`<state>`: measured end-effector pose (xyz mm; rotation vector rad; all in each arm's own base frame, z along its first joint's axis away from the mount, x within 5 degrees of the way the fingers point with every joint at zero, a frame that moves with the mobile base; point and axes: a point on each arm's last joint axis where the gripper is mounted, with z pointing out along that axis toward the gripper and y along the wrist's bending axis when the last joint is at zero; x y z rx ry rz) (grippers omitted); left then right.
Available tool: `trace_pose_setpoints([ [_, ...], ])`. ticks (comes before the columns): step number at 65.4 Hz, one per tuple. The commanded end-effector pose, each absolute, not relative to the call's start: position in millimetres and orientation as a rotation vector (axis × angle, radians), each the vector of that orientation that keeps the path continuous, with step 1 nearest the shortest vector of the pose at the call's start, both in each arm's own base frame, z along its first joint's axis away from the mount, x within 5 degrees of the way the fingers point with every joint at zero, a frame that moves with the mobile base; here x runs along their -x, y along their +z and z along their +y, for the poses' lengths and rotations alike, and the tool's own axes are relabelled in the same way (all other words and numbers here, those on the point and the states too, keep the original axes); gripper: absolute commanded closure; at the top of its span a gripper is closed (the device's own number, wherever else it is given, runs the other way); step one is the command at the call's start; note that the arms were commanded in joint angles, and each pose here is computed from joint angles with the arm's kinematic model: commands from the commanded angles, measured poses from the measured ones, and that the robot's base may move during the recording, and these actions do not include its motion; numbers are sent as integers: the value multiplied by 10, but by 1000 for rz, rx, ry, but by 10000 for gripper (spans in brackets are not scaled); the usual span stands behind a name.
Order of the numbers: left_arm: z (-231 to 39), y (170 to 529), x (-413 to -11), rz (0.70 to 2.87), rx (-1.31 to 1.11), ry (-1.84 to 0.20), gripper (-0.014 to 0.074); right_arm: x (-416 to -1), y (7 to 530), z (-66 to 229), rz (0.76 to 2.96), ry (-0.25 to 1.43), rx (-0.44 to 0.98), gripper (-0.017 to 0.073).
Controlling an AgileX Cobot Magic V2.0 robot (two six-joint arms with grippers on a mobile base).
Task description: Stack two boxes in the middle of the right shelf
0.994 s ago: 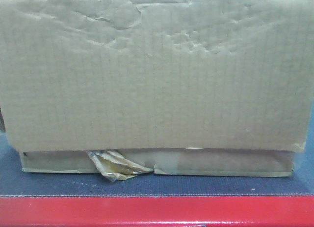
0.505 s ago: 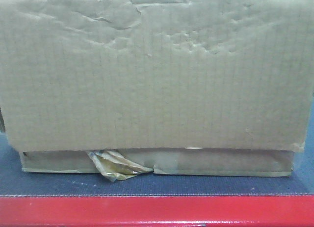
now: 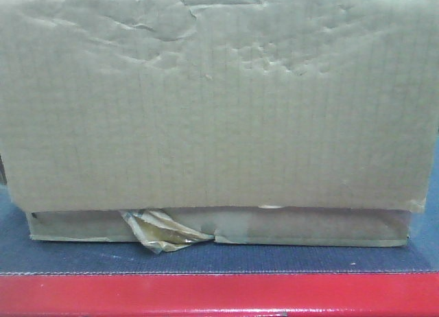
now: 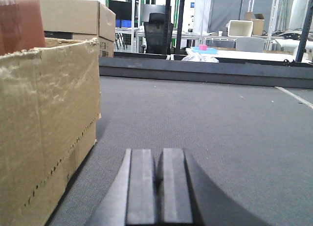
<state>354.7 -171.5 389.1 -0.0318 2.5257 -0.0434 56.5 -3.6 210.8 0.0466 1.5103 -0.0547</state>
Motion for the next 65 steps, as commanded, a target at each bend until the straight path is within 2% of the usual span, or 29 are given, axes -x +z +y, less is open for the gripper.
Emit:
trace_pose_setpoints([
  [1, -1770, 3770, -3597, 2551, 43, -64, 704, -560, 2126, -40, 1490, -68, -44, 724],
  [11, -1820, 3592, -3683, 2607, 53, -82, 704, -560, 2126, -40, 1490, -68, -44, 724],
  [25, -1825, 3573, -3692, 2611, 53, -79, 700, -560, 2126, -40, 1490, -68, -44, 724],
  [29, -1822, 3574, -3694, 2609, 52, -75, 657, -560, 2126, -40, 1490, -68, -44, 724],
  [40, -1817, 3575, -3697, 2606, 51, -66, 424, -560, 2126, -40, 1490, -68, -44, 724],
  [47, -1817, 3586, -3697, 2602, 51, -68, 326, -560, 2126, -40, 1490, -68, -44, 724],
  [55, -1826, 3704, -3683, 2575, 59, -113, 249, -560, 2126, -40, 1490, -68, -44, 724],
  [65, -1784, 4056, -3588, 2483, 69, -191, 232, -560, 2126, -40, 1490, -68, -44, 724],
])
